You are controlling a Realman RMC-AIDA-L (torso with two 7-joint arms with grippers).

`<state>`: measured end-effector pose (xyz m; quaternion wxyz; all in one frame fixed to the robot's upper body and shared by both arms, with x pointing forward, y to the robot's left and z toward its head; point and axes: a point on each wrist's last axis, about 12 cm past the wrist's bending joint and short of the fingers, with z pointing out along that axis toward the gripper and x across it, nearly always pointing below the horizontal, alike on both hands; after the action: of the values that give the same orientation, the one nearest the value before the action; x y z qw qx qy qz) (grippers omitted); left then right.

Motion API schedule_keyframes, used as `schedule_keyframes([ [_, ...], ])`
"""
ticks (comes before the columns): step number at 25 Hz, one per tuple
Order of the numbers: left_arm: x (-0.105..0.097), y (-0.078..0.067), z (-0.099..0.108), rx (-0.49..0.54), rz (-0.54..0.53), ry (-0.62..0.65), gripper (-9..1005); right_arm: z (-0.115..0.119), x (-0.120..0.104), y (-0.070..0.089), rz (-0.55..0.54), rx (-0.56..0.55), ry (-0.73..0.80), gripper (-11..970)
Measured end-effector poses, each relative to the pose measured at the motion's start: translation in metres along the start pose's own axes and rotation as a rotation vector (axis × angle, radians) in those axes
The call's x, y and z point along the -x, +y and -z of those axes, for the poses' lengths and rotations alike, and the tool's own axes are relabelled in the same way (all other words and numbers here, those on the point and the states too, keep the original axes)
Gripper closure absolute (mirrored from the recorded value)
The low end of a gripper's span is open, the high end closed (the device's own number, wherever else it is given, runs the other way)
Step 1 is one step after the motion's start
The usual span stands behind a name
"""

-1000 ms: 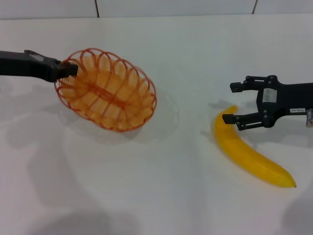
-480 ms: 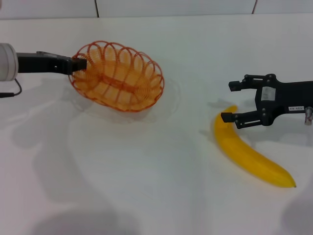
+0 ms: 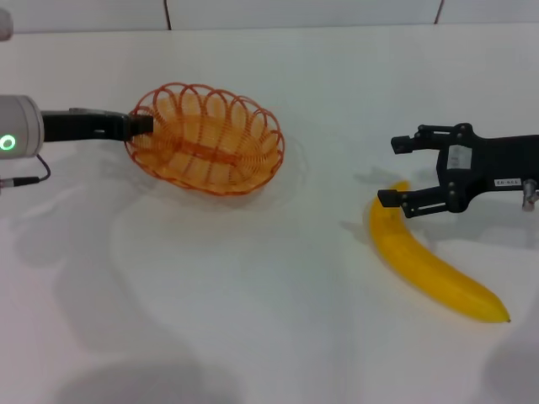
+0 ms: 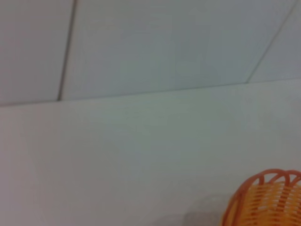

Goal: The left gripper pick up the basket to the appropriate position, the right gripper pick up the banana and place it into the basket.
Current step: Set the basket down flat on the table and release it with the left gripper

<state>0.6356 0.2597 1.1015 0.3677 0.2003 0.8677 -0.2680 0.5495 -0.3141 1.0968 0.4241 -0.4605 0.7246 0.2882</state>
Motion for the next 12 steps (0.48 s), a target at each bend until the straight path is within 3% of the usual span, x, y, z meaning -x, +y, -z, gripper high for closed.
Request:
schedule_keyframes([
  [12, -0.014, -0.002, -0.016, 0.029, 0.066, 0.019, 917, -0.001, 0.003, 0.000, -0.002, 0.010, -0.001, 63],
])
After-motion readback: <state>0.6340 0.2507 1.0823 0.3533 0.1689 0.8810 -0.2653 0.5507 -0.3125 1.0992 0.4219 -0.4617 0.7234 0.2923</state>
